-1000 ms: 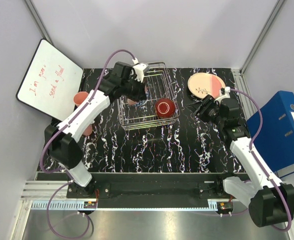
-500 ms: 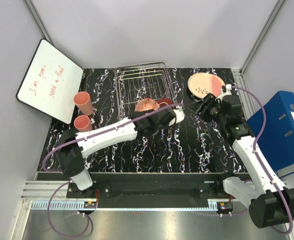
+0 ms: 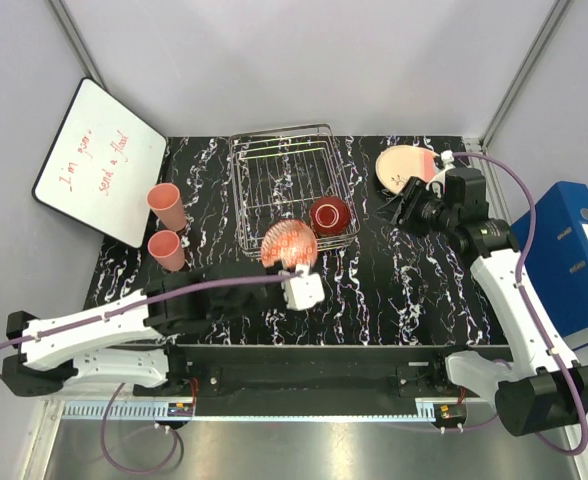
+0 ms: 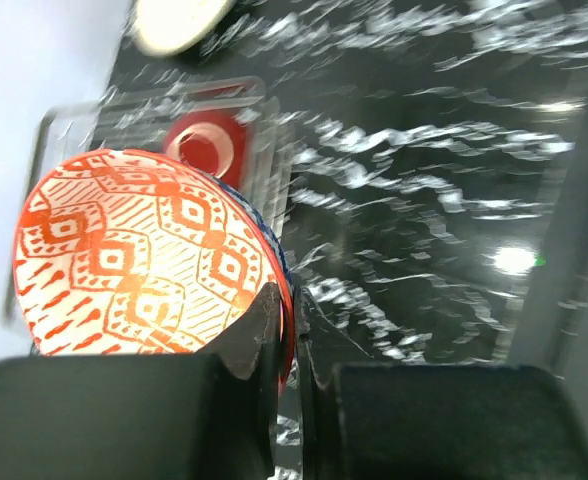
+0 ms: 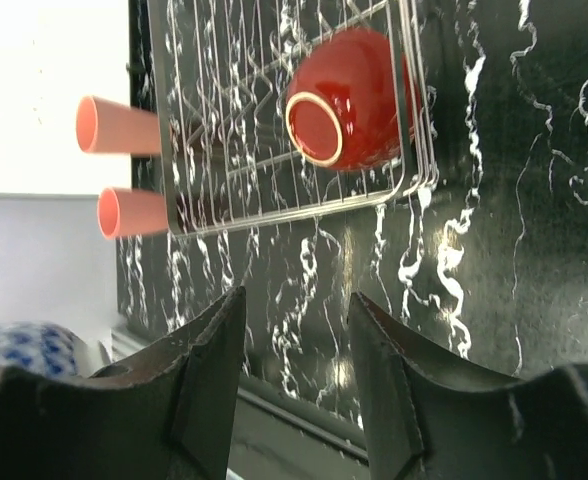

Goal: Unload the mixed dishes from the dish rack
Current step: Pick up the bowl from the dish rack, then place the bowl at the center of the board.

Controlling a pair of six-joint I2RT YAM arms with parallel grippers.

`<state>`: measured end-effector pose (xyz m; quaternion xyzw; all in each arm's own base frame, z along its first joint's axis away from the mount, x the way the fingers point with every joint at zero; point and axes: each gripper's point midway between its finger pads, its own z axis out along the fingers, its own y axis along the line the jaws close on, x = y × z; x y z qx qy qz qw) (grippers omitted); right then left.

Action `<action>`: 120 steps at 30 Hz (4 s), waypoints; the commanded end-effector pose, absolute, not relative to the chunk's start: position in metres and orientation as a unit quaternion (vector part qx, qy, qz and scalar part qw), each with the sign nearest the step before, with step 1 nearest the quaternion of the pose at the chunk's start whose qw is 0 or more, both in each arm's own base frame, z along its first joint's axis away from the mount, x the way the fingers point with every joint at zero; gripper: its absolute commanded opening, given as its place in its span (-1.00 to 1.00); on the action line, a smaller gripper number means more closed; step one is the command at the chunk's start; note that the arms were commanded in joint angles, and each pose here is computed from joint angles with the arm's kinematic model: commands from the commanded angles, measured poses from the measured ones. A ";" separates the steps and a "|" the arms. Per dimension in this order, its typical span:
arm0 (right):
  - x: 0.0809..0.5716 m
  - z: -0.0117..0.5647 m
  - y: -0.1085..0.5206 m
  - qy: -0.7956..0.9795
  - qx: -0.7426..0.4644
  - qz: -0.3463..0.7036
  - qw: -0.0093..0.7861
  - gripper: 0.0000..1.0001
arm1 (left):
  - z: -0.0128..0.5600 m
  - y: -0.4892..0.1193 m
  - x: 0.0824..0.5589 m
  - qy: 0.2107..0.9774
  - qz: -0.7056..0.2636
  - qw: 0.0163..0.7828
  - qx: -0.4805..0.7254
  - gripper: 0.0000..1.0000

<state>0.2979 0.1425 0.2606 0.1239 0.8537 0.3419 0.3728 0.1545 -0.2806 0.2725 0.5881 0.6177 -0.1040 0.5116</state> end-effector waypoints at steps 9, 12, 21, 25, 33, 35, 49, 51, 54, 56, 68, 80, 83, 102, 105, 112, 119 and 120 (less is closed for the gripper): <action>0.240 0.295 0.162 0.863 0.005 0.382 0.330 0.07 | 0.234 -0.311 0.091 0.540 -0.209 0.454 0.677 -1.00; 0.233 0.288 0.166 0.869 0.002 0.380 0.316 0.07 | 0.217 -0.317 0.094 0.537 -0.189 0.437 0.696 -1.00; 0.208 0.269 0.185 0.887 -0.021 0.366 0.280 0.07 | 0.192 -0.337 0.115 0.540 -0.160 0.429 0.707 -1.00; 0.198 0.253 0.193 0.900 -0.039 0.353 0.252 0.08 | 0.199 -0.342 0.122 0.535 -0.155 0.437 0.706 -1.00; 0.184 0.215 0.215 0.919 -0.065 0.326 0.211 0.11 | 0.204 -0.354 0.129 0.527 -0.156 0.438 0.712 -1.00; 0.185 0.203 0.216 0.927 -0.064 0.309 0.203 0.11 | 0.208 -0.356 0.129 0.526 -0.158 0.440 0.710 -1.00; 0.206 0.167 0.238 0.936 -0.067 0.292 0.184 -0.07 | 0.215 -0.356 0.121 0.524 -0.183 0.443 0.705 -1.00; 0.208 0.164 0.241 0.936 -0.065 0.293 0.183 -0.47 | 0.215 -0.355 0.122 0.525 -0.181 0.443 0.704 -1.00; 0.210 0.157 0.241 0.939 -0.059 0.289 0.178 -1.00 | 0.218 -0.354 0.122 0.525 -0.179 0.448 0.701 -1.00; 0.210 0.157 0.240 0.939 -0.058 0.286 0.183 -1.00 | 0.218 -0.352 0.125 0.527 -0.172 0.450 0.699 -1.00; 0.217 0.187 0.222 0.933 -0.039 0.263 0.241 -1.00 | 0.238 -0.336 0.168 0.592 -0.081 0.503 0.625 0.38; 0.244 0.223 0.184 0.923 0.025 0.196 0.331 -1.00 | 0.294 -0.283 0.235 0.685 -0.068 0.592 0.419 0.98; 0.268 0.226 0.140 0.915 0.102 0.157 0.357 -1.00 | 0.323 -0.239 0.259 0.716 -0.053 0.633 0.288 0.98; 0.386 0.114 -0.036 0.852 0.440 0.066 0.275 -1.00 | 0.326 -0.179 0.256 0.759 -0.121 0.639 0.035 0.98; 0.390 0.093 -0.044 0.858 0.442 0.042 0.260 -1.00 | 0.318 -0.178 0.254 0.763 -0.122 0.634 0.032 0.98; 0.400 0.054 -0.047 0.868 0.439 0.028 0.232 -1.00 | 0.311 -0.175 0.253 0.768 -0.114 0.630 0.036 0.98; 0.396 0.040 -0.046 0.873 0.439 0.024 0.213 -1.00 | 0.303 -0.180 0.257 0.775 -0.102 0.623 0.043 0.98; 0.394 0.039 -0.044 0.873 0.440 0.026 0.210 -0.92 | 0.302 -0.181 0.258 0.776 -0.101 0.621 0.045 0.98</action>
